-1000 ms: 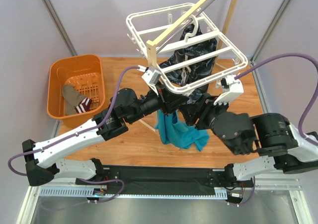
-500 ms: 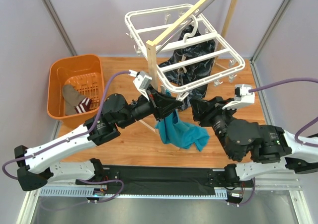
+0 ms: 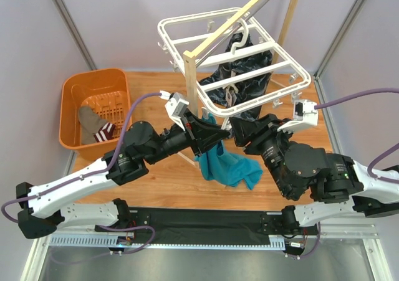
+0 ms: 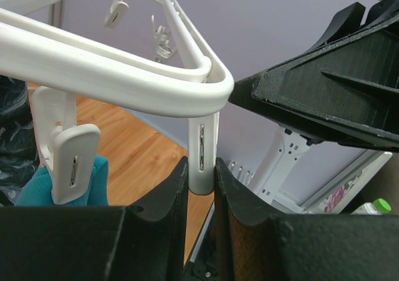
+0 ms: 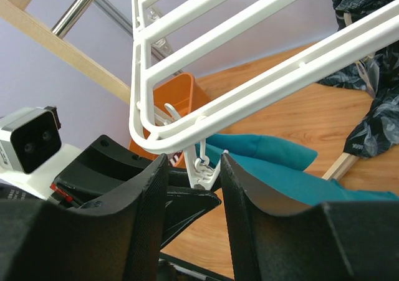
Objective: Clip the socks to the hanger
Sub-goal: Open the clamp at the hanger.
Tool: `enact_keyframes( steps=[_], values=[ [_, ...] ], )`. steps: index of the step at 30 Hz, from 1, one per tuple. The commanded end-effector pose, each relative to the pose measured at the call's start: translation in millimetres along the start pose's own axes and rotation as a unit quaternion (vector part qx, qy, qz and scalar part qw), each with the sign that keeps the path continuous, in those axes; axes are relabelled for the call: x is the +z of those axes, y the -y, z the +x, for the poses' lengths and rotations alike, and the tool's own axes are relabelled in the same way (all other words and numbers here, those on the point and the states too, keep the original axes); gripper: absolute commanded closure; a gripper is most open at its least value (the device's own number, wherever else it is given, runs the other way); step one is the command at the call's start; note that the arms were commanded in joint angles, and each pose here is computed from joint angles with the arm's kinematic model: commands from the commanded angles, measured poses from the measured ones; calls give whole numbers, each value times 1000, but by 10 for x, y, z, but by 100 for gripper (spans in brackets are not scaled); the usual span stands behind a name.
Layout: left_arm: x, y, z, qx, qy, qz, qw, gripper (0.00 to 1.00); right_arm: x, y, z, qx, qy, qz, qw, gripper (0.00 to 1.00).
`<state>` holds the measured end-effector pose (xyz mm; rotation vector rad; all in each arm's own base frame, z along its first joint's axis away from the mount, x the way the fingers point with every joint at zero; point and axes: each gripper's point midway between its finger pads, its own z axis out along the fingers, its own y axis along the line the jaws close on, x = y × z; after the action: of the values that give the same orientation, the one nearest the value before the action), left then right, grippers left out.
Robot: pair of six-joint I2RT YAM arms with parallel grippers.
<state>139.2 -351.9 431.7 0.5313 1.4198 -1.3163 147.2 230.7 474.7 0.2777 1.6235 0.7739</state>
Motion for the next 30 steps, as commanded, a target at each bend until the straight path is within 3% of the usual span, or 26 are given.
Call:
enact_keyframes(
  steps=[1,9,19,30],
  values=[
    [-72,112,-234,43,39,16,998,100,-33,-6,-129,72,1,8,997,59],
    [-83,81,-244,93,47,18,994,100,-57,-27,-29,88,-23,4,996,53],
    [-59,274,-115,129,19,84,988,100,-69,-38,-80,104,-21,-6,994,50],
    [-61,271,44,156,12,107,982,100,-52,60,-358,112,23,1,993,60]
  ],
)
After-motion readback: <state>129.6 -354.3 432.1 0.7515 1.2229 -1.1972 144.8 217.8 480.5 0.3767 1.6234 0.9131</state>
